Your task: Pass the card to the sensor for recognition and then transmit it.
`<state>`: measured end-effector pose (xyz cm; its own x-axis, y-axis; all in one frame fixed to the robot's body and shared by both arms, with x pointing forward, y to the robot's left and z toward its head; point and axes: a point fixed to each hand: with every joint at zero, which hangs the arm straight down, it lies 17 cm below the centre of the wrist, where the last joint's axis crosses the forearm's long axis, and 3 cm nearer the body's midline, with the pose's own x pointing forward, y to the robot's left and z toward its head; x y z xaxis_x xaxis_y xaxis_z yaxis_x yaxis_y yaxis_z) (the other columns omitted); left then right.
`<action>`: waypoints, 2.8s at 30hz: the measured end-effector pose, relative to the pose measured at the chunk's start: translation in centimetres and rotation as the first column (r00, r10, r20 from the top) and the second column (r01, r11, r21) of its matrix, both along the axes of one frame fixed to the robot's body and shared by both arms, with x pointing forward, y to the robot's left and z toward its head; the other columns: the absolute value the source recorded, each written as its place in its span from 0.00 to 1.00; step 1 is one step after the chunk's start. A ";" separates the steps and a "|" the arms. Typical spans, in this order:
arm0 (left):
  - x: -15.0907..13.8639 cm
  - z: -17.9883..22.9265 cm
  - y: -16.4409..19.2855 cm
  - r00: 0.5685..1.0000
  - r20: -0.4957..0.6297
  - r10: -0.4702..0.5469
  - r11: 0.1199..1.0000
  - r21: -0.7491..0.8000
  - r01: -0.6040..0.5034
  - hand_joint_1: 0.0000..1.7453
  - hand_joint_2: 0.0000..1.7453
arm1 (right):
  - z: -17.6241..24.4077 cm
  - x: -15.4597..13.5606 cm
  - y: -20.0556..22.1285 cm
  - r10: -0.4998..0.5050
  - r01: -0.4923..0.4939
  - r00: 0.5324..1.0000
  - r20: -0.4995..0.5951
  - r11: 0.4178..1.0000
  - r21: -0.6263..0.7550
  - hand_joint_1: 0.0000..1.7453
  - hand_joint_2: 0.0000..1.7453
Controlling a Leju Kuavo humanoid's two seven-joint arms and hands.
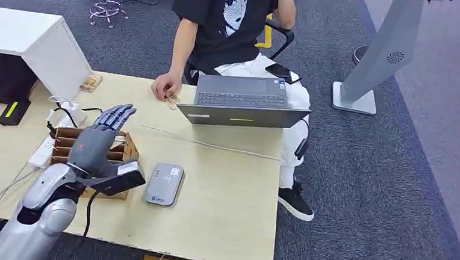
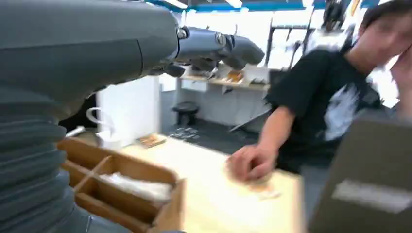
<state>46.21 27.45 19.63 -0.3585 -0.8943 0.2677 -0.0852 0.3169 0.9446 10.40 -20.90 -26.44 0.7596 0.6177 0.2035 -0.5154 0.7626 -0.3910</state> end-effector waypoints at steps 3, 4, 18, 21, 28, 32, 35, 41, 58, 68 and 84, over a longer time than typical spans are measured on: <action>0.6 -1.0 2.3 0.998 -0.047 0.036 0.996 0.086 -0.032 0.00 1.00 | 0.0 0.0 0.0 -0.001 0.001 1.000 0.000 1.000 -0.001 0.00 0.00; 0.8 -1.4 3.4 0.997 -0.060 0.054 0.992 0.115 -0.047 0.00 1.00 | 0.0 0.0 0.0 -0.001 0.001 1.000 0.000 1.000 -0.001 0.00 0.00; 1.6 -2.4 8.0 0.988 -0.104 0.117 0.971 0.220 -0.091 0.00 1.00 | 0.0 0.1 0.0 0.002 -0.002 1.000 0.006 1.000 0.003 0.00 0.00; 1.7 -2.2 8.3 0.987 -0.091 0.130 0.969 0.224 -0.107 0.00 1.00 | 0.0 0.1 0.0 0.002 -0.002 1.000 0.007 1.000 0.003 0.00 0.00; 2.4 -1.1 7.9 0.986 -0.004 0.164 0.962 0.222 -0.159 0.00 1.00 | 0.0 0.1 0.0 0.003 -0.003 1.000 0.007 1.000 0.003 0.00 0.00; 3.1 -1.8 7.7 0.984 -0.014 0.179 0.962 0.211 -0.172 0.00 1.00 | 0.1 0.2 0.1 0.011 -0.011 1.000 0.013 1.000 0.006 0.00 0.00; 3.5 -2.6 7.7 0.981 -0.033 0.192 0.963 0.200 -0.181 0.00 1.00 | 0.1 0.3 0.2 0.017 -0.017 1.000 0.016 1.000 0.007 0.00 0.00; 3.7 -4.0 7.7 0.977 -0.064 0.204 0.964 0.186 -0.189 0.00 1.00 | 0.1 0.4 0.2 0.026 -0.026 0.999 0.018 1.000 0.007 0.00 0.00; 3.8 -5.3 7.9 0.972 -0.095 0.215 0.965 0.176 -0.197 1.00 1.00 | 0.1 0.3 0.2 0.024 -0.024 1.000 0.017 1.000 0.007 0.00 0.00; 4.0 -4.8 7.4 0.972 -0.072 0.224 0.965 0.159 -0.211 1.00 1.00 | 0.1 0.3 0.2 0.021 -0.021 1.000 0.015 1.000 0.005 0.00 0.00; 4.3 -2.8 9.0 0.958 0.000 0.287 0.956 0.065 -0.286 1.00 1.00 | 0.1 0.2 0.1 0.021 -0.021 1.000 0.012 1.000 0.001 0.00 0.00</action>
<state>50.54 36.43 16.86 -0.0824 -0.9744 0.2093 -0.1544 0.2200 0.9632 10.64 -20.75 -26.37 0.7440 0.6332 0.2131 -0.5266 0.7521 -0.3962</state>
